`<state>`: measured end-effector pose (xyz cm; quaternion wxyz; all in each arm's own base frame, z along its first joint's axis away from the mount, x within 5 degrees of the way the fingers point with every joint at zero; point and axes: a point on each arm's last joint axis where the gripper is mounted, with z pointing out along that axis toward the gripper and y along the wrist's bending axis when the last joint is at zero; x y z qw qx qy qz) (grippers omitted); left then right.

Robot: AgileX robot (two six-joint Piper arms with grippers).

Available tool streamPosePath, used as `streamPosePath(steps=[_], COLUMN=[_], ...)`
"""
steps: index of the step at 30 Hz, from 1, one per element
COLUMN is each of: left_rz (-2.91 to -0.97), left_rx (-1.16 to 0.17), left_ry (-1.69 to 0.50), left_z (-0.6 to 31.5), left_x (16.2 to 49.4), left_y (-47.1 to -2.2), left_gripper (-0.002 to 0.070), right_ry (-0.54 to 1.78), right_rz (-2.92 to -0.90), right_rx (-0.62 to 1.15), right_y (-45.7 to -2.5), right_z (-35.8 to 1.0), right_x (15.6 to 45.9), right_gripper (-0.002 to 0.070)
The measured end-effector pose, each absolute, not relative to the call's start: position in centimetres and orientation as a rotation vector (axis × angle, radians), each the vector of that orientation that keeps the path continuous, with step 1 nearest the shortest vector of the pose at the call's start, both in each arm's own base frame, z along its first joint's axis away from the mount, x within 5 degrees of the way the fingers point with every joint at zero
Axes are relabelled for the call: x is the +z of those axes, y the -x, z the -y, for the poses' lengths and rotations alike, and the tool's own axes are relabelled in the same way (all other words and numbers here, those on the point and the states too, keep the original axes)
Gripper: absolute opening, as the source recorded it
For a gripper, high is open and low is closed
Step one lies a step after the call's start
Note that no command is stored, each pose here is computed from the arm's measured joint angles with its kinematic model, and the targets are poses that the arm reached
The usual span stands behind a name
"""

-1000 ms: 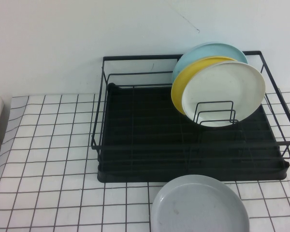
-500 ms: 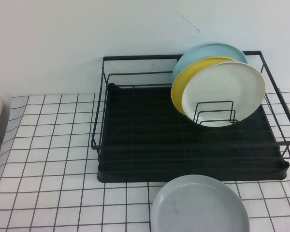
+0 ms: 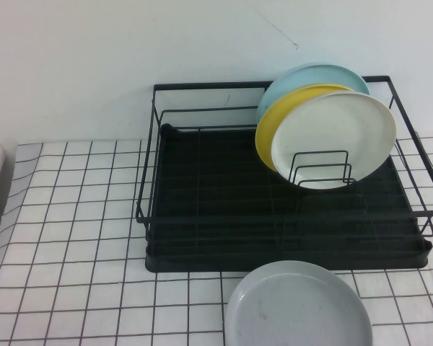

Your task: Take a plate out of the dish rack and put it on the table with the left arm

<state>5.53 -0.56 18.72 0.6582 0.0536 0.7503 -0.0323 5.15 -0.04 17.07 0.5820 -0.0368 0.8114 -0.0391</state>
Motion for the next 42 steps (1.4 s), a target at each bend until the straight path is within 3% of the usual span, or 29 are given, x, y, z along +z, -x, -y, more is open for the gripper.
streamPosePath(steps=[9,18,23,31,36,42], left_rz=[-1.255,-1.137,-1.326,-1.72,-1.95,-2.027], left_rx=[-0.046,-0.09,-0.227,-0.242,-0.249,-0.316], left_ry=[-0.233,-0.204,-0.036,0.045,-0.126,-0.413], left_z=[1.3,1.4,0.8,0.6,2.0,4.4], left_x=[22.6,23.6,23.8,31.3,34.9,37.4], left_y=[-5.1,-4.7,-5.0,-4.5,-7.2,-12.5], left_gripper=[-0.0003,-0.0004,-0.0004,-0.0004,-0.0004,-0.0004], right_ry=[0.086,0.086,0.086,0.086,0.086,0.086], right_rz=[-1.895,-1.895,-1.895,-1.895,-1.895,-1.895], right_rx=[-0.091,-0.091,-0.091,-0.091,-0.091,-0.091], right_y=[-5.2,-5.2,-5.2,-5.2,-5.2,-5.2], right_z=[0.0,0.0,0.0,0.0,0.0,0.0], right_x=[17.1,17.1,17.1,17.1,17.1,17.1], right_gripper=[-0.0003,-0.0003,-0.0003,-0.0003,-0.0003,-0.0003])
